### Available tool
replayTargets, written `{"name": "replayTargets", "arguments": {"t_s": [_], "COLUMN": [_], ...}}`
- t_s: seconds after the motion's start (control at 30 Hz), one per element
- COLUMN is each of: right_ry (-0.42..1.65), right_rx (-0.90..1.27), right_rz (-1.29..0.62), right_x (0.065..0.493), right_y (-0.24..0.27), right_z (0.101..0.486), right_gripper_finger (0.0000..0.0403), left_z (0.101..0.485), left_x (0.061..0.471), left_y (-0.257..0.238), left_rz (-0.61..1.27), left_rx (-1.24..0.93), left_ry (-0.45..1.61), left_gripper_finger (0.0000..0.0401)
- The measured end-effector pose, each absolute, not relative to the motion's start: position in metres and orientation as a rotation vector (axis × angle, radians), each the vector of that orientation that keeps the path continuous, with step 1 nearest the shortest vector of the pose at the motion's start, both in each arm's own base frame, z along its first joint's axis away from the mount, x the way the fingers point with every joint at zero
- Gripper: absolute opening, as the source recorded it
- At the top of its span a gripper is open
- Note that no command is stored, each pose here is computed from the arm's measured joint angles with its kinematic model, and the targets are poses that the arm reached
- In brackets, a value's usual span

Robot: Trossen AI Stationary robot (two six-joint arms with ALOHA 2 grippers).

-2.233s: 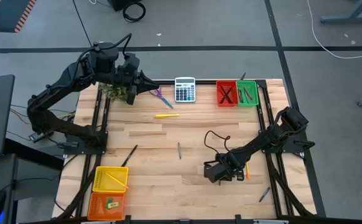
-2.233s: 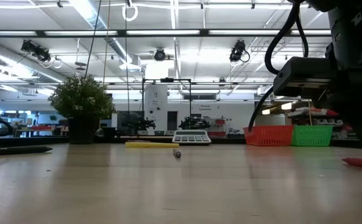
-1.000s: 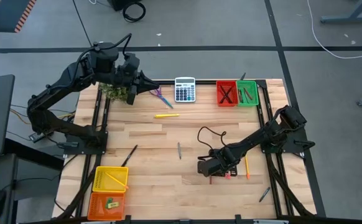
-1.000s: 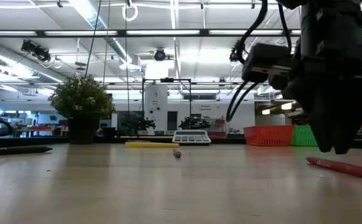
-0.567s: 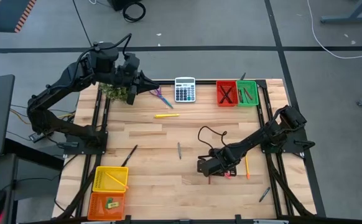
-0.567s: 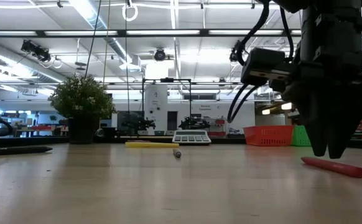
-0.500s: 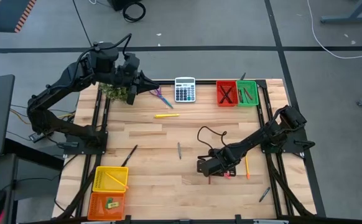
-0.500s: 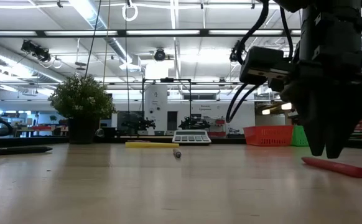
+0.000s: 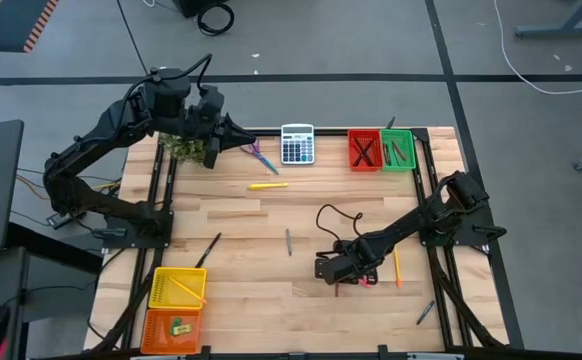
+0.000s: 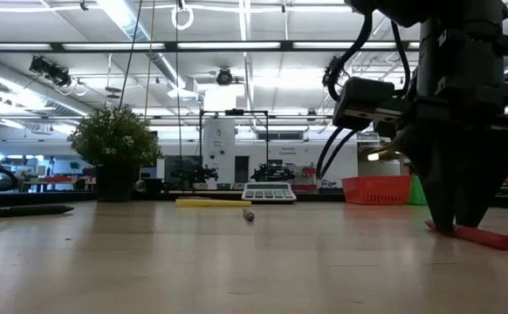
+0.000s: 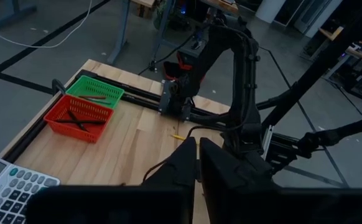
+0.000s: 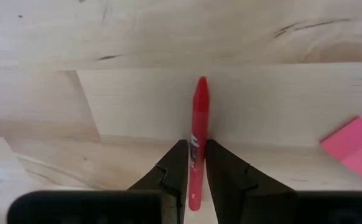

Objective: Sort crayons/erasers/pens/pencils in bins
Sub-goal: Put the red crayon into the green bin

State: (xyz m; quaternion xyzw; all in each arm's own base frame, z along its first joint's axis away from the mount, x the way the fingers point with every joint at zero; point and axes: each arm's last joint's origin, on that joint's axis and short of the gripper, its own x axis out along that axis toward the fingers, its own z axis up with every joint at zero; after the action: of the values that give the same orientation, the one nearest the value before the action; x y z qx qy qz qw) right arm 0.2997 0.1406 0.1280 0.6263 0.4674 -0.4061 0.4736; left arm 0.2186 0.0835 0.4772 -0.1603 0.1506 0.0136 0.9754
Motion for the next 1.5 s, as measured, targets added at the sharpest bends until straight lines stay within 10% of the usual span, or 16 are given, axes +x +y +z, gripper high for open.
{"name": "replayTargets", "arguments": {"t_s": [1.5], "right_ry": [1.193], "right_rx": [1.505], "right_rz": [-0.968], "right_x": [0.304], "right_y": [0.138], "right_z": [0.137], "right_gripper_finger": [0.0041], "left_z": [0.477], "left_x": [0.218], "left_y": [0.083], "left_rz": [0.028], "left_rx": [-0.322], "left_ry": [0.311], "left_gripper_finger": [0.0027]}}
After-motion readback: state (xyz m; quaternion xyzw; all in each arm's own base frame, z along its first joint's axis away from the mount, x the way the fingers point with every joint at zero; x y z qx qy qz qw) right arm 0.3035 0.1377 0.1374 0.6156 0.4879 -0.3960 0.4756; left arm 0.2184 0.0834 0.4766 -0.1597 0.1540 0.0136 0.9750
